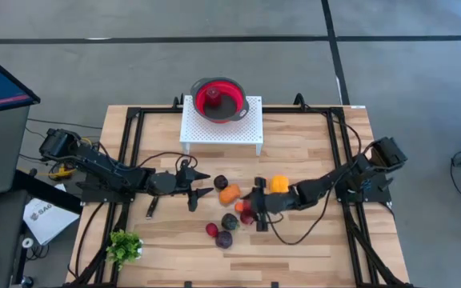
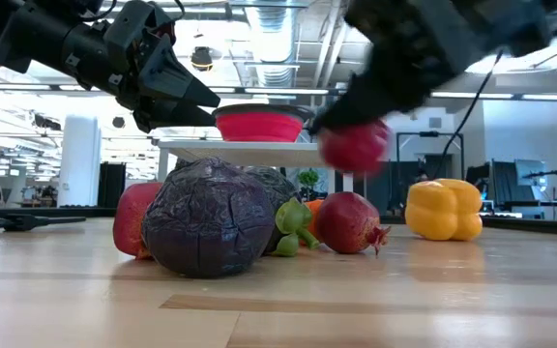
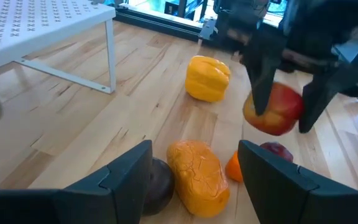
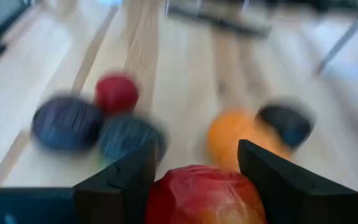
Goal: Pick & Place Fruit
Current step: Put the red apple into the red strainer bowl on the shelf, then put the yellow bell pepper into the red strainer bowl on the shelf
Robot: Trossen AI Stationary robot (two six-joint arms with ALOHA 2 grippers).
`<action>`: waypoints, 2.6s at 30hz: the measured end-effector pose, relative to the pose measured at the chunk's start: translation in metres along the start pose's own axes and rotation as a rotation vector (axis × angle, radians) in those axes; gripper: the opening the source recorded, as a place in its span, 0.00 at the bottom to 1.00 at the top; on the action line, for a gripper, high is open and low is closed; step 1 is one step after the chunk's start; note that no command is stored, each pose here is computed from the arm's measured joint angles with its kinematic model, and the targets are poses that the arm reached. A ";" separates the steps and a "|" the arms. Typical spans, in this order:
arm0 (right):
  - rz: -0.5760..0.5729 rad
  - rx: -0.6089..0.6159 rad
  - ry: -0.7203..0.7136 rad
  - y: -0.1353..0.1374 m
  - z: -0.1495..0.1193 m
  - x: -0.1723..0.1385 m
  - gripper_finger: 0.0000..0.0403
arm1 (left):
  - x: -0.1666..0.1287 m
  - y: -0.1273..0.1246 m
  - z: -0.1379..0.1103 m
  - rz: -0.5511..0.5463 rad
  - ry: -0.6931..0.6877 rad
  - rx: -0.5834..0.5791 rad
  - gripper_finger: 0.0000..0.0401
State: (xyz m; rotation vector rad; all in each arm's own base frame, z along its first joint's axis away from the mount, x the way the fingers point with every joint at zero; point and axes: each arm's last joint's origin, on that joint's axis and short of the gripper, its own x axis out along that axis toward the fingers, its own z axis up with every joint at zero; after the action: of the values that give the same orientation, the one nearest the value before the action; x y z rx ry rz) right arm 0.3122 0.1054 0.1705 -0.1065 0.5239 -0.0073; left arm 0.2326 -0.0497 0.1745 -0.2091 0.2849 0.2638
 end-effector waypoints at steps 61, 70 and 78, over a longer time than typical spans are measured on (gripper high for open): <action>-0.516 0.152 0.041 -0.306 0.149 0.009 0.58 | 0.000 -0.001 0.002 -0.003 -0.023 0.007 0.55; -0.467 -0.111 0.170 -0.204 0.177 -0.037 0.44 | -0.002 -0.005 0.001 -0.023 -0.019 0.009 0.55; -0.334 -0.135 0.289 -0.128 0.125 -0.075 0.30 | -0.003 -0.007 0.000 -0.031 -0.018 0.011 0.55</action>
State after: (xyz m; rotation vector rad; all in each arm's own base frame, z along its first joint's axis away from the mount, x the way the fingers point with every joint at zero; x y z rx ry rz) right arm 0.3122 -0.0067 0.3290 -0.3274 0.7904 -0.3174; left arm 0.2318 -0.0567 0.1768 -0.1995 0.2651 0.2335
